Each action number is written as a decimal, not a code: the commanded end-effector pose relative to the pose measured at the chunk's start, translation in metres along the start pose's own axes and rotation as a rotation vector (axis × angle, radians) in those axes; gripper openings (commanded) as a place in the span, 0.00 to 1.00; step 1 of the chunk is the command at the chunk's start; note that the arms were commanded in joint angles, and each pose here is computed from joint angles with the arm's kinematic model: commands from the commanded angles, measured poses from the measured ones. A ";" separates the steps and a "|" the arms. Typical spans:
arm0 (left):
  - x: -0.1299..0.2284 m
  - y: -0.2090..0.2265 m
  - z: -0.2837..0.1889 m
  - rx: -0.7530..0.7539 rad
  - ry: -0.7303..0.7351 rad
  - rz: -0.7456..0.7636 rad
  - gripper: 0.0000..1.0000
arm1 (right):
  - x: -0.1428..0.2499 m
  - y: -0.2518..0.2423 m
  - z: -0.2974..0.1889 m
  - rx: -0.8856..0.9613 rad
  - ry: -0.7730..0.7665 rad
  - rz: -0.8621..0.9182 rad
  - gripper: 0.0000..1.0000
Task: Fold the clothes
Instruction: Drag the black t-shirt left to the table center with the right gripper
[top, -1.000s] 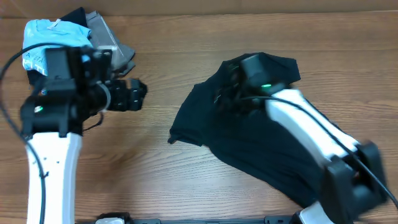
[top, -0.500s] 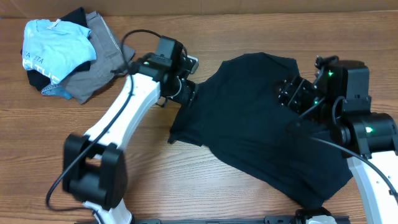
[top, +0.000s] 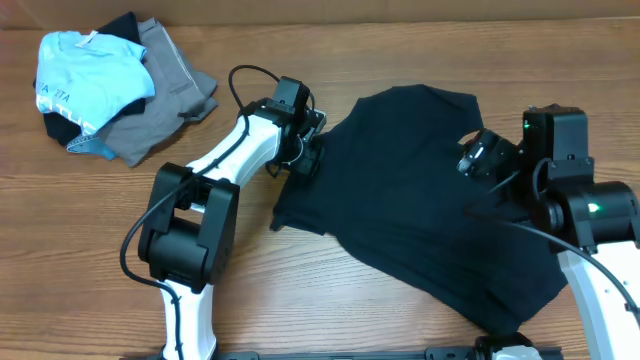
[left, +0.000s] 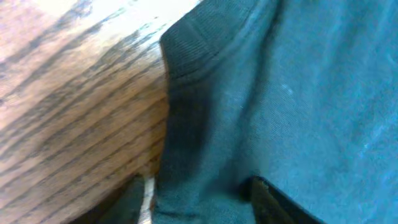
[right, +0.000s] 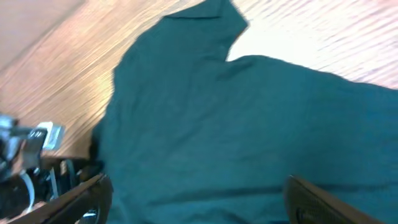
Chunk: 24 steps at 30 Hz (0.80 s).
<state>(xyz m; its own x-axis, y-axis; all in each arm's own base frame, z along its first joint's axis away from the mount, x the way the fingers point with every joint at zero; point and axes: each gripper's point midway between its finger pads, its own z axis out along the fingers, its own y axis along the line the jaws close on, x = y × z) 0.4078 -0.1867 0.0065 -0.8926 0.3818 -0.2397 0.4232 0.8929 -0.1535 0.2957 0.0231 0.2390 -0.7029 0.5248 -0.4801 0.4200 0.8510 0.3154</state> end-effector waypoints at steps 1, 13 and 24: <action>-0.001 0.014 0.005 -0.074 0.009 0.009 0.28 | -0.011 -0.017 0.008 0.087 -0.028 0.081 0.92; 0.062 0.161 -0.036 -0.484 0.124 -0.487 0.04 | 0.003 -0.045 0.046 0.174 0.156 0.157 0.93; 0.062 0.175 -0.103 -0.236 0.000 -0.577 0.20 | 0.031 -0.057 0.113 0.200 0.412 0.042 0.79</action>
<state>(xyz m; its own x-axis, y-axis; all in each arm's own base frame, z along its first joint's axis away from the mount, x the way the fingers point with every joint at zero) 0.3997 0.0422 0.0164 -0.9697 -0.2321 -0.0765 -0.2372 0.9692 0.0655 0.3114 -0.0094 0.1322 -0.8104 0.5678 -0.1442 0.5476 0.8217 0.1581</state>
